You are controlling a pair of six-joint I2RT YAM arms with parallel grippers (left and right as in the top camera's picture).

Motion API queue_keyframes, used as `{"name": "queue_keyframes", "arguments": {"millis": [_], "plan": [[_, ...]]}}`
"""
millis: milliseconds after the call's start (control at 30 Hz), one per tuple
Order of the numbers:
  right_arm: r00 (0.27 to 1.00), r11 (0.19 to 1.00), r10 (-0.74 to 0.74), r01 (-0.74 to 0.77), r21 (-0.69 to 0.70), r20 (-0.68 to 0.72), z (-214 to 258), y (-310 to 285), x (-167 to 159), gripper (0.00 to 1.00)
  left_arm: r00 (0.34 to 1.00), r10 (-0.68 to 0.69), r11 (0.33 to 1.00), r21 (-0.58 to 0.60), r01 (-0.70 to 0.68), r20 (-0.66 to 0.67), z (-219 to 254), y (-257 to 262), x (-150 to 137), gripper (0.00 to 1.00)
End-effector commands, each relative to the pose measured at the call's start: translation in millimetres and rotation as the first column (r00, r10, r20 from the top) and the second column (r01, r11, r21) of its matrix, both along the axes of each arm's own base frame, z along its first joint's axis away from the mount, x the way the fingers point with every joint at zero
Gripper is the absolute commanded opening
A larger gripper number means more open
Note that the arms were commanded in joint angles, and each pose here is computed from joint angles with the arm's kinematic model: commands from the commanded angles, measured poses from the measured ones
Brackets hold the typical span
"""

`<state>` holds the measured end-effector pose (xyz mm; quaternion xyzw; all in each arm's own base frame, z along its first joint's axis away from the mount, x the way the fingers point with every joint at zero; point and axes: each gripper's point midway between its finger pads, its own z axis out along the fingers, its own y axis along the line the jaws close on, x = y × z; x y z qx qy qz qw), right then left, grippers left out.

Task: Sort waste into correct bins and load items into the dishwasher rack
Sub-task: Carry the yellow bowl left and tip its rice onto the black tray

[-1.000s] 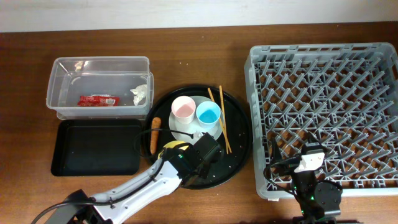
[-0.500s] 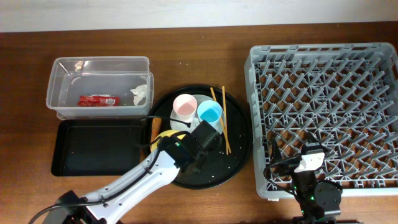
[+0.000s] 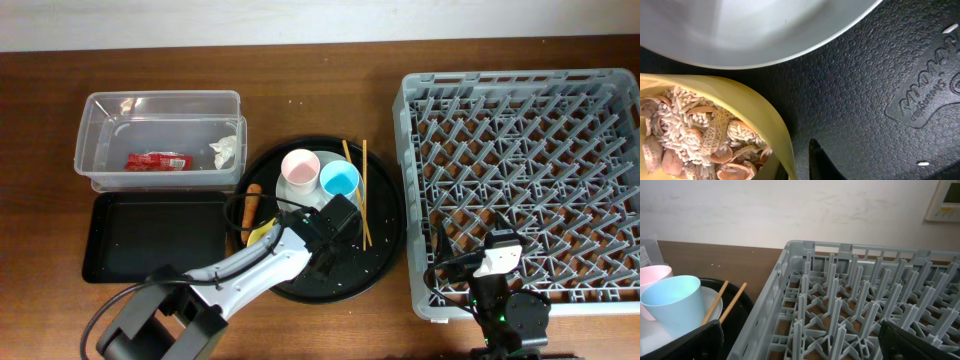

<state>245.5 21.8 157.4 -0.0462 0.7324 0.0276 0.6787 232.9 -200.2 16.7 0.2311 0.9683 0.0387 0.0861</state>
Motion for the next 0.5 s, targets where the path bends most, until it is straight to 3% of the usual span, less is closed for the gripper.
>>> {"name": "queue_keyframes", "arguments": {"millis": [0, 67, 333, 467], "plan": [[1.000, 1.000, -0.009, 0.009, 0.008, -0.006, -3, -2, 0, 0.98, 1.000, 0.005, 1.000, -0.008, -0.005, 0.004, 1, -2, 2, 0.10], [1.000, 1.000, -0.009, 0.009, 0.008, -0.006, -3, -2, 0, 0.98, 1.000, 0.009, 1.000, 0.015, -0.009, 0.030, 3, 2, 7, 0.01], [1.000, 1.000, -0.009, 0.009, 0.008, -0.006, -3, -2, 0, 0.98, 0.993, -0.022, 0.999, -0.036, 0.026, 0.112, 60, -6, 18, 0.01], [1.000, 1.000, -0.009, 0.009, 0.008, -0.006, -3, -2, 0, 0.98, 0.990, 0.049, 0.993, -0.115, -0.034, 0.135, 97, 14, 29, 0.00]]}}
